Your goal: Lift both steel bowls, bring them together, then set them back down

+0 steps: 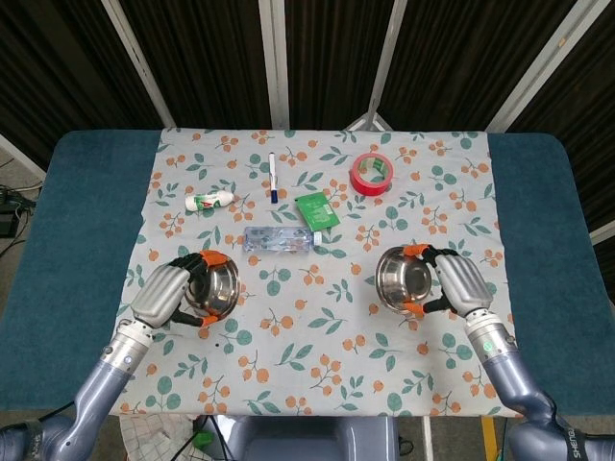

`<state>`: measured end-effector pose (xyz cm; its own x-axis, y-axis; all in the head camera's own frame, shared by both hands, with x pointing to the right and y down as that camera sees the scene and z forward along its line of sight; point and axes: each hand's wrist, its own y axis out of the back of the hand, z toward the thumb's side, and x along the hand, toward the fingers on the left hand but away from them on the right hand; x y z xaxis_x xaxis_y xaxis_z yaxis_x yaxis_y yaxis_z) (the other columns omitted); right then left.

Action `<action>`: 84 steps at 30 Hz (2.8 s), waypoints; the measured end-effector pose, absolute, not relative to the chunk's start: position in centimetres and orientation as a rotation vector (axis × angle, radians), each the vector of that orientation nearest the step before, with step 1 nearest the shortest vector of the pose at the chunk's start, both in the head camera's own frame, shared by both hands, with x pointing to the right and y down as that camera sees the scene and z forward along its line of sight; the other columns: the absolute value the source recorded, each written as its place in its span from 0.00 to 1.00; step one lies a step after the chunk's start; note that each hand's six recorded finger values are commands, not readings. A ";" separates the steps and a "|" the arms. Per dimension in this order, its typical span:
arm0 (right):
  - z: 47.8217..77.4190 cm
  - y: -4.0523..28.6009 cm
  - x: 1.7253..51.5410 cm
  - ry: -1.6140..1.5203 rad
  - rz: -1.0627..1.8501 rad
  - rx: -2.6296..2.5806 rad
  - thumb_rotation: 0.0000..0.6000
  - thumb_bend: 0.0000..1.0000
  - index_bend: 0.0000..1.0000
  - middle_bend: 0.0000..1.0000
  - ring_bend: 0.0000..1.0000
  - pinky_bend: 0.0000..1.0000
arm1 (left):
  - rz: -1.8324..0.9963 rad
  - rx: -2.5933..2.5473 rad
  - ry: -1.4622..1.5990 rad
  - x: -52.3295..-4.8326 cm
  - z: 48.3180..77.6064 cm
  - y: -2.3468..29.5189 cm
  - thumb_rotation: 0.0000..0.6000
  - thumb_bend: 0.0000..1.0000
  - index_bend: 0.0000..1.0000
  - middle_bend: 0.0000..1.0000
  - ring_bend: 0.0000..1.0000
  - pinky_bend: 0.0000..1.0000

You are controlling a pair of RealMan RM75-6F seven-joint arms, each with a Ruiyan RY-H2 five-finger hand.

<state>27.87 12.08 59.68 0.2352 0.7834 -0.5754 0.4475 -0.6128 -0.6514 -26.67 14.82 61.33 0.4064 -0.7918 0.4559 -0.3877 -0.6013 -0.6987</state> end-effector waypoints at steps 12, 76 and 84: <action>58.4 9.9 28.5 -1.593 0.825 -2.636 1.00 0.24 0.59 0.38 0.53 0.23 | -0.862 -2.238 1.186 -28.4 60.8 12.4 1.00 0.11 0.33 0.29 0.31 0.44; 56.2 9.5 18.5 -1.442 0.439 -2.781 1.00 0.27 0.61 0.38 0.53 0.23 | -0.117 -2.406 1.317 -19.1 59.3 12.5 1.00 0.11 0.33 0.29 0.31 0.42; 56.3 10.2 17.5 -1.439 0.440 -2.792 1.00 0.27 0.61 0.38 0.53 0.23 | -0.069 -2.392 1.330 -18.7 58.5 12.8 1.00 0.11 0.33 0.29 0.31 0.41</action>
